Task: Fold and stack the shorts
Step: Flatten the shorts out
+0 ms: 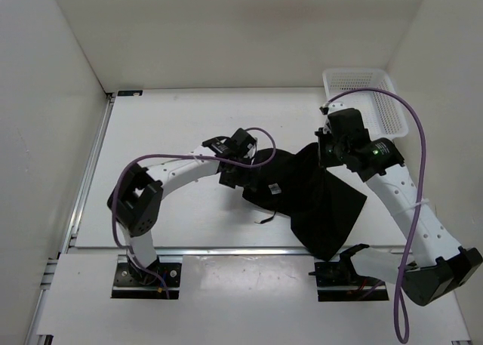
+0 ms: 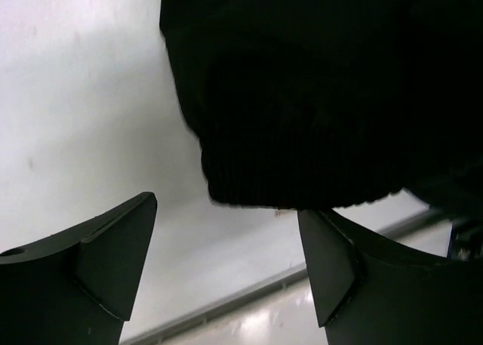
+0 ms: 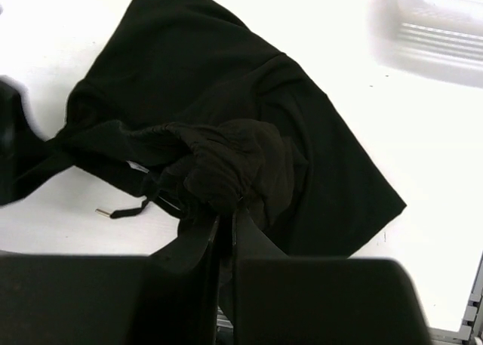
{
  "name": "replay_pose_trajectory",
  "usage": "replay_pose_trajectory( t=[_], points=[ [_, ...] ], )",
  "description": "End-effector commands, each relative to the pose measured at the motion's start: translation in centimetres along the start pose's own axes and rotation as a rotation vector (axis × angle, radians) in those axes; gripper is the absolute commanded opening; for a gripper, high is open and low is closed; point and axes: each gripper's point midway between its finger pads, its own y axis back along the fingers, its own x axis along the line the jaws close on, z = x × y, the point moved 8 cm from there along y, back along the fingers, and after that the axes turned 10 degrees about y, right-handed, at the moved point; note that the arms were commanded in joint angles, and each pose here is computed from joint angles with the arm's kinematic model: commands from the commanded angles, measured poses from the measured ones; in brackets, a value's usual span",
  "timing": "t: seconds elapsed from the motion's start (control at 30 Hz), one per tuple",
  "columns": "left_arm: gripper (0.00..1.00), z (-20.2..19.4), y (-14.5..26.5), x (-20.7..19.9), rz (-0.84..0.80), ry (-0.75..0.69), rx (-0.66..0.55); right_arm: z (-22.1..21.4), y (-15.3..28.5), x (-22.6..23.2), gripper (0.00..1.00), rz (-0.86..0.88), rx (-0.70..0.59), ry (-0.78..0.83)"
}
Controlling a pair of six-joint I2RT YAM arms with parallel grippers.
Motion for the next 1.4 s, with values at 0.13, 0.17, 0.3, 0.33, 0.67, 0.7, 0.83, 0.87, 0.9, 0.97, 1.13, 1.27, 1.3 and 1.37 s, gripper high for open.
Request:
replay_pose_trajectory(
  t=[0.13,0.17,0.3,0.33,0.67,0.7,0.83,0.87,0.9,0.97,1.13,1.27,1.3,1.37],
  points=[
    [0.69,3.7,-2.2,-2.3,-0.027,0.028,-0.102,1.3,1.6,-0.5,0.00,0.034,-0.106,-0.001],
    [0.63,4.0,-2.1,-2.5,-0.026,0.028,-0.115,1.3,1.6,-0.5,0.00,0.043,-0.106,-0.001],
    [0.10,5.9,0.0,-0.9,-0.004,0.087,-0.200,2.4,2.1,-0.1,0.00,0.089,-0.142,-0.011],
    [0.10,7.0,0.8,1.0,0.015,0.136,-0.221,2.8,2.0,0.2,0.00,0.118,-0.151,-0.009],
    [0.10,12.3,17.2,6.4,-0.030,0.171,-0.510,6.6,3.9,0.6,0.00,0.181,-0.284,0.002],
    [0.10,12.9,20.1,5.6,-0.057,0.139,-0.576,7.0,4.4,0.6,0.00,0.191,-0.302,0.003],
    [0.10,13.4,29.0,4.9,-0.087,0.121,-0.756,10.6,7.5,1.1,0.00,0.283,-0.469,0.020],
    [0.10,13.3,30.0,5.3,-0.058,0.138,-0.758,12.4,8.6,1.2,0.00,0.310,-0.518,0.029],
    [0.10,13.5,31.8,5.8,-0.053,0.155,-0.796,13.2,9.2,1.4,0.00,0.340,-0.544,0.038],
    [0.10,12.8,37.1,5.6,-0.079,0.162,-0.930,14.3,10.6,2.6,0.00,0.441,-0.581,0.063],
    [0.10,8.5,43.6,7.1,-0.063,0.269,-1.177,14.3,13.4,6.0,0.00,0.595,-0.626,0.136],
    [0.10,5.0,47.8,8.0,-0.028,0.348,-1.344,12.7,15.9,8.7,0.00,0.722,-0.636,0.214],
    [0.10,4.4,48.7,8.2,-0.011,0.369,-1.384,12.6,16.1,9.2,0.00,0.732,-0.635,0.222],
    [0.10,3.6,50.5,8.3,0.003,0.363,-1.458,12.2,16.9,10.0,0.00,0.753,-0.644,0.239]
  ],
)
